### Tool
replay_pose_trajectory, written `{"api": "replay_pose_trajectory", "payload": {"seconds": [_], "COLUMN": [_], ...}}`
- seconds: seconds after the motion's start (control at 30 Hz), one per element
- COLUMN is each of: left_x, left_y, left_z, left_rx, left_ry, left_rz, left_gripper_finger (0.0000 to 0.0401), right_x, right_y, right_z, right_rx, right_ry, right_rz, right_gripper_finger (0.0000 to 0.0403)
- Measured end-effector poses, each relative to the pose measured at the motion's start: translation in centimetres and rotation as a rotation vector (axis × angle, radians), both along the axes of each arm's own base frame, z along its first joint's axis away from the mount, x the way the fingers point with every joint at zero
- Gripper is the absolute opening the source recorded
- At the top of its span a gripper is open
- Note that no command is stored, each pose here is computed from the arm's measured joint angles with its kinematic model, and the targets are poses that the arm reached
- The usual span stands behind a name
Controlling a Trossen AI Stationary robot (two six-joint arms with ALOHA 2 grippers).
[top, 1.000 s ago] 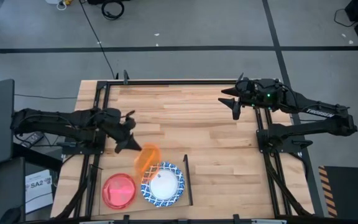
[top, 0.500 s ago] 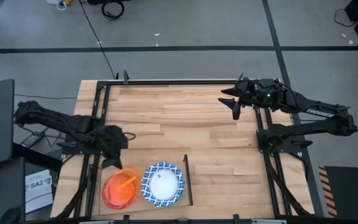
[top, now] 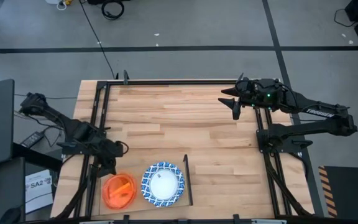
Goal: Place and stack plates onto a shelf
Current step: Stack the orange plate on top of the pink plate on the shelf
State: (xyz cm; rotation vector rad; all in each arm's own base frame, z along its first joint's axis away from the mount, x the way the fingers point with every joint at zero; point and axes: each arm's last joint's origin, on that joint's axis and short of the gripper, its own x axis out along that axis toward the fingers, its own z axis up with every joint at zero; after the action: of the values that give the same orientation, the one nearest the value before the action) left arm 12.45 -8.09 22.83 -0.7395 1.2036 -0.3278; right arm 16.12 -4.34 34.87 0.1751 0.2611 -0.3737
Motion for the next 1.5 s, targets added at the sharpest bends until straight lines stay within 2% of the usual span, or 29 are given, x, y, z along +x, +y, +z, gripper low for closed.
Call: {"api": "replay_pose_trajectory", "payload": {"seconds": [0.27,0.7,1.33,1.5], "left_x": [-0.6,0.2,0.4,0.4], "left_y": [-0.7,-2.1,-2.2,-2.2], "left_z": [-0.4,-2.2,-2.5,-2.5], "left_rx": [0.038,0.107,0.136,0.136], "left_ry": [0.050,0.176,0.181,0.181], "left_rz": [0.005,-0.014,-0.003,-0.003], "left_gripper_finger": [0.0008,0.0009,0.0009,0.0029], "right_x": [0.0,0.0,0.0,0.0], "right_y": [0.0,0.0,0.0,0.0], "right_z": [0.0,0.0,0.0,0.0], "right_rx": [0.000,0.000,0.000,0.000], "right_ry": [0.000,0.000,0.000,0.000], "right_rz": [0.000,0.000,0.000,0.000], "right_gripper_finger": [0.0210,0.0210,0.0210,0.0210]}}
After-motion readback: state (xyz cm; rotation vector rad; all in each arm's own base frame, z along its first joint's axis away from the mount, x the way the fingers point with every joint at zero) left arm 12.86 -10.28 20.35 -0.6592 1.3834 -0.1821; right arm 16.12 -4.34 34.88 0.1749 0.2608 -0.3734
